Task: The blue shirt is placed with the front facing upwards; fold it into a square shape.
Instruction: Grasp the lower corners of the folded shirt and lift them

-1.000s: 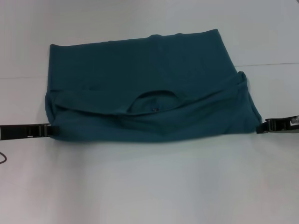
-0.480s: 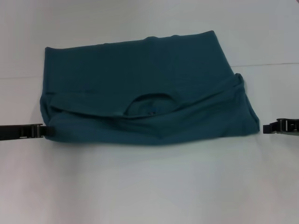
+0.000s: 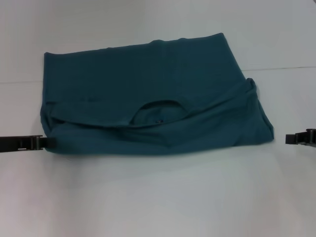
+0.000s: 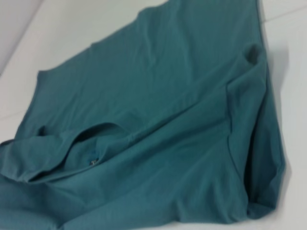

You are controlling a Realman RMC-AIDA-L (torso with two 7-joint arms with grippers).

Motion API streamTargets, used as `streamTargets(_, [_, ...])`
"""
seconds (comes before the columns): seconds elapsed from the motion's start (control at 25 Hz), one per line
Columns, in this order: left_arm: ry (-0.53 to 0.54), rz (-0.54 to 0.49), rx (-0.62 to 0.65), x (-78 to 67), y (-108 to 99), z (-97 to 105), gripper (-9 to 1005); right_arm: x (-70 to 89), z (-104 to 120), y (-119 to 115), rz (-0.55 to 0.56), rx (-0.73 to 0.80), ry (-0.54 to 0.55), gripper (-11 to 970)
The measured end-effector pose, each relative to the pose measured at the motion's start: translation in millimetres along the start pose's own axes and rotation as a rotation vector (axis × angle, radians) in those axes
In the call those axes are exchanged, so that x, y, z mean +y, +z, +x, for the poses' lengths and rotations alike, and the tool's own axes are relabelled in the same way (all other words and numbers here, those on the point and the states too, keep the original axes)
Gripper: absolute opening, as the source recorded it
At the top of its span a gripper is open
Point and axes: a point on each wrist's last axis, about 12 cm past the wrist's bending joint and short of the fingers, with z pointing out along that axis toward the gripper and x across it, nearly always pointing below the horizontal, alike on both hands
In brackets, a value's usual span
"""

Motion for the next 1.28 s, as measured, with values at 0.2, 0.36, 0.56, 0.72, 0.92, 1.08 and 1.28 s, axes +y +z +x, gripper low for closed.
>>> streamTargets(0.2, [-0.006, 0.001, -0.020, 0.8, -1.7, -4.0, 12, 0.5, -10.9, -12.1, -0.015, -0.042, 0.014, 103])
streamTargets(0.36, [0.000, 0.007, -0.029, 0.4, -2.2, -5.5, 13, 5.9, -30.4, -19.2, -0.034, -0.066, 0.033, 118])
streamTargets(0.56, [-0.007, 0.016, -0.033, 0.8, -4.8, -5.7, 13, 12.9, -48.4, -25.4, -0.042, -0.067, 0.042, 137])
streamTargets(0.72, [-0.015, 0.033, -0.047, -0.5, -5.5, -6.2, 13, 19.9, -57.7, -19.5, -0.013, -0.002, 0.009, 152])
streamTargets(0.92, [-0.006, 0.043, -0.050, -3.9, -3.7, -10.8, 12, 34.1, -62.6, 3.7, 0.057, 0.094, -0.082, 171])
streamTargets(1.08, [0.003, 0.049, -0.045, -7.3, -0.7, -12.5, 12, 39.0, -61.6, 21.1, 0.091, 0.129, -0.108, 255])
streamTargets(1.28, [0.004, 0.050, -0.044, -8.0, 0.3, -12.5, 12, 38.1, -58.9, 30.0, 0.135, 0.133, -0.124, 458])
